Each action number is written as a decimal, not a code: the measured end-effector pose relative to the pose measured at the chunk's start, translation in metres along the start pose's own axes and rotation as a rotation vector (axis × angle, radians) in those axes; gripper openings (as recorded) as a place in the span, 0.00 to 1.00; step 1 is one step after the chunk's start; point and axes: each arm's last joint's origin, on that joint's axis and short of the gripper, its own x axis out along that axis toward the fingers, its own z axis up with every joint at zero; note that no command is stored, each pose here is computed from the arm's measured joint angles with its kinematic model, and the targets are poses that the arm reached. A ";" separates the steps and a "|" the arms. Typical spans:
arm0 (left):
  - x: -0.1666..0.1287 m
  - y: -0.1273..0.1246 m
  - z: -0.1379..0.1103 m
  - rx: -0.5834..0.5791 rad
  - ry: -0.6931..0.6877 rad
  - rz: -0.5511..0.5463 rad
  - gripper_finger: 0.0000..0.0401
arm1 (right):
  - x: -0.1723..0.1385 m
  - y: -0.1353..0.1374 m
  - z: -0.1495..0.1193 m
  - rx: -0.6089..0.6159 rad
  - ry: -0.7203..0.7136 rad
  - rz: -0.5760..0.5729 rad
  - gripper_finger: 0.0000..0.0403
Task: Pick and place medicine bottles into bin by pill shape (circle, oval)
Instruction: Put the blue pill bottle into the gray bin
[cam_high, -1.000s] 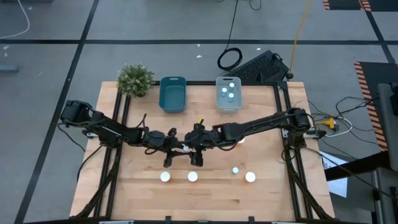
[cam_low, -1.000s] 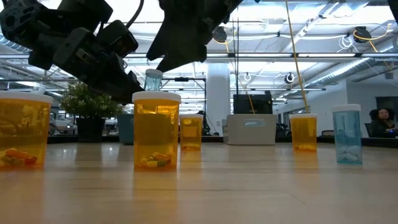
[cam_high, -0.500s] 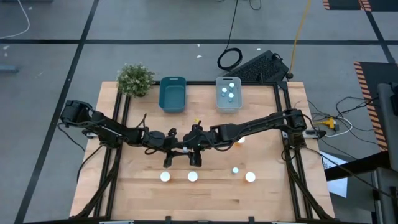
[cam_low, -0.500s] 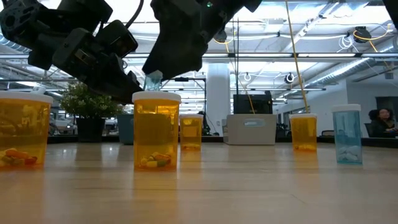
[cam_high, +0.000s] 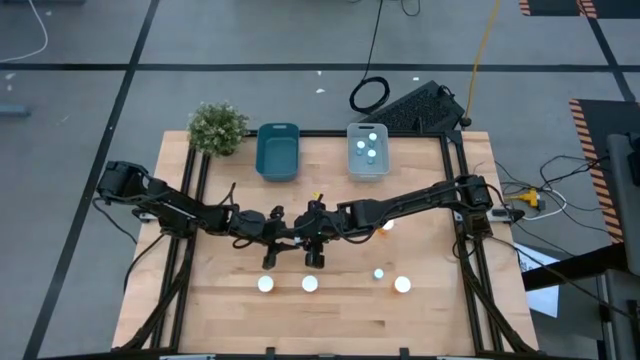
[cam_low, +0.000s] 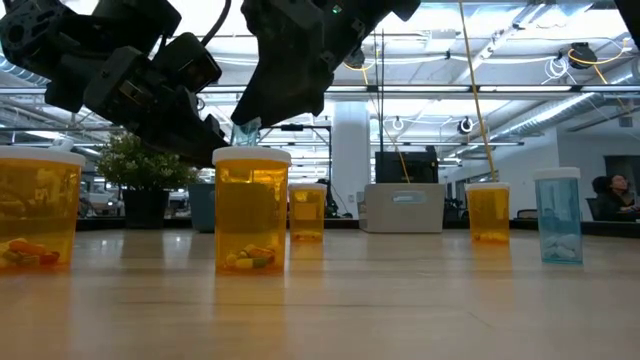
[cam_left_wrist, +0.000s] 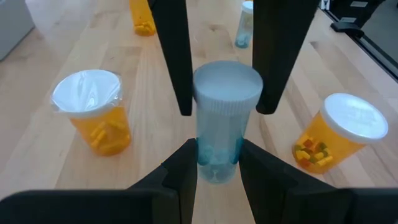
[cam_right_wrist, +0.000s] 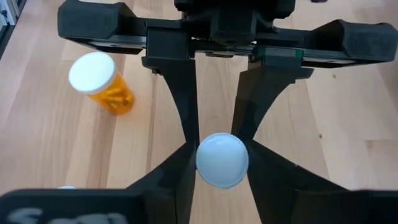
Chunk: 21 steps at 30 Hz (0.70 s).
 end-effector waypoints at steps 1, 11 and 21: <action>0.000 0.000 0.000 0.000 0.000 0.000 0.29 | 0.000 0.000 0.000 0.000 0.000 0.000 0.29; 0.000 0.001 0.000 -0.006 -0.004 0.027 0.31 | 0.000 0.000 0.000 -0.002 0.001 -0.001 0.30; 0.000 -0.001 -0.001 -0.039 -0.007 0.076 0.64 | -0.012 -0.001 0.001 -0.011 0.031 -0.003 0.30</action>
